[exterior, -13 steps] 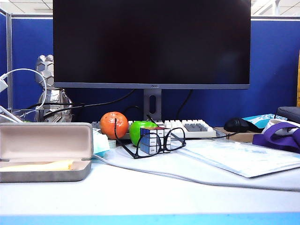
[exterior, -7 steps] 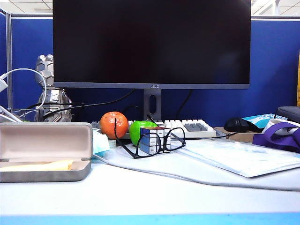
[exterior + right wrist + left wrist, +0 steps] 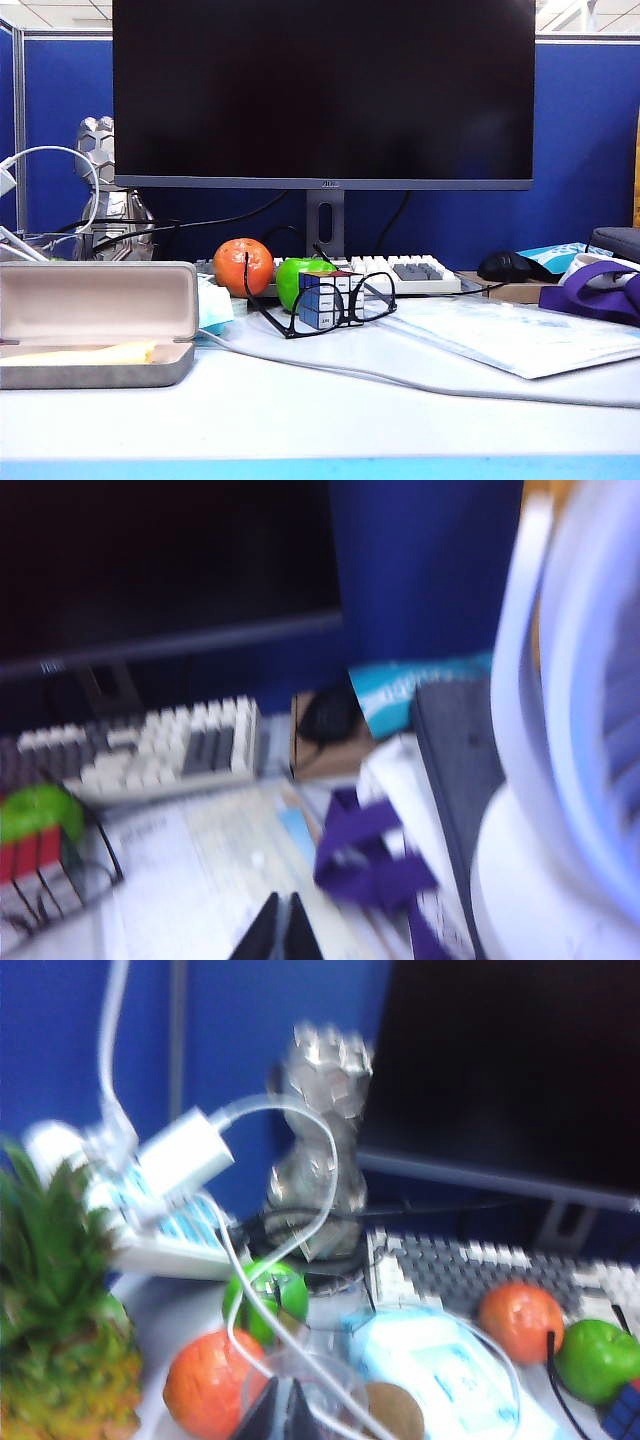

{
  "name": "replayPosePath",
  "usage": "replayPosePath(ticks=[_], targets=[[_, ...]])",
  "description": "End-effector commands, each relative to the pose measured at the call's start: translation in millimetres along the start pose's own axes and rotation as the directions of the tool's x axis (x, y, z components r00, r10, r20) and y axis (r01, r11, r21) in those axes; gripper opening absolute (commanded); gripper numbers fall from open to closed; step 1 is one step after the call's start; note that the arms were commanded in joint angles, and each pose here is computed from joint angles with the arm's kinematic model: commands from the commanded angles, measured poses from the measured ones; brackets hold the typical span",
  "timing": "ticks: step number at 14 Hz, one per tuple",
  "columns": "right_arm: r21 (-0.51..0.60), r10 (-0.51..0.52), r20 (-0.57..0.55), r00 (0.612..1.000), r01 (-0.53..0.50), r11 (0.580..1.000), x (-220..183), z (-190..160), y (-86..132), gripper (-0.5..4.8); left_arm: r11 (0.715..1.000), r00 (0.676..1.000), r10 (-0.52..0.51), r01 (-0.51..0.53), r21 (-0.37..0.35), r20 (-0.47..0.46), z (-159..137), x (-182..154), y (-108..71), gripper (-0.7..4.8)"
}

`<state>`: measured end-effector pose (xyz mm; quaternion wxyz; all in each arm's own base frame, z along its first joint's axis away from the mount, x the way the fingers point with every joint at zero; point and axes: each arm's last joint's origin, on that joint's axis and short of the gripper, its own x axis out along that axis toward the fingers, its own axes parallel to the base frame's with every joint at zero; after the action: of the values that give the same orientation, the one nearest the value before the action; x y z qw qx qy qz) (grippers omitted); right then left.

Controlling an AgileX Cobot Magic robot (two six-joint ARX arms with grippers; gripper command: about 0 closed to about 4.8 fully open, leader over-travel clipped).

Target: Pick up the glasses, fold the temples of the glasses, place the glasses into the glasses case, and finally close the glasses case.

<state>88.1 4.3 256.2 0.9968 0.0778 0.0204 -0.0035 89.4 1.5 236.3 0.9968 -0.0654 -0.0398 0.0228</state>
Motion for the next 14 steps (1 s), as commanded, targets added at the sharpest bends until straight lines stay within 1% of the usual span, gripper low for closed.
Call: replayPosePath(ticks=[1,2,4,5,6,7,8,10,12,13,14], targets=[[0.005,0.033,0.037,0.999,-0.033,0.999,10.0,39.9,8.1,-0.03,1.0,1.0,-0.005,0.005,-0.004,0.029,28.4,9.4,-4.2,-0.03],[0.03,0.039,0.032,0.999,-0.04,0.999,21.3,66.2,13.4,-0.03,1.0,1.0,-0.009,0.009,-0.009,0.029,45.2,17.3,-6.9,-0.03],[0.089,0.044,0.026,0.999,-0.046,0.995,41.6,96.9,20.2,-0.03,0.997,0.999,-0.034,0.035,-0.065,0.016,61.5,26.8,-10.2,-0.03],[0.088,0.083,0.013,0.996,-0.084,0.993,53.0,108.2,24.2,-0.03,0.992,0.997,-0.076,0.076,-0.096,0.002,67.6,32.0,-12.5,-0.03],[0.088,0.133,-0.006,0.991,-0.132,0.987,64.4,116.0,27.9,-0.03,0.988,0.994,-0.112,0.11,-0.109,-0.013,72.4,36.9,-14.5,-0.03],[0.092,0.213,-0.046,0.976,-0.208,0.974,84.1,125.2,33.6,-0.03,0.978,0.983,-0.179,0.173,-0.117,-0.05,81.0,45.0,-18.2,-0.03],[0.1,0.279,-0.081,0.957,-0.271,0.957,100.3,130.3,37.9,-0.03,0.97,0.971,-0.22,0.208,-0.124,-0.09,88.1,51.3,-20.8,-0.03],[0.123,0.376,-0.152,0.914,-0.36,0.925,132.9,137.1,48.0,-0.03,0.96,0.95,-0.263,0.239,-0.145,-0.172,104.4,66.4,-25.3,-0.03],[0.157,0.448,-0.232,0.864,-0.421,0.893,158.4,137.3,58.4,-0.03,0.948,0.93,-0.305,0.275,-0.161,-0.204,117.4,78.6,-29.0,-0.03],[0.173,0.495,-0.265,0.828,-0.464,0.869,175.9,134.0,67.2,-0.03,0.935,0.917,-0.342,0.311,-0.172,-0.205,126.7,87.5,-31.8,-0.03],[0.176,0.51,-0.284,0.812,-0.478,0.86,185.4,130.2,74.7,-0.03,0.93,0.912,-0.355,0.324,-0.174,-0.204,131.3,92.3,-33.1,-0.03]])
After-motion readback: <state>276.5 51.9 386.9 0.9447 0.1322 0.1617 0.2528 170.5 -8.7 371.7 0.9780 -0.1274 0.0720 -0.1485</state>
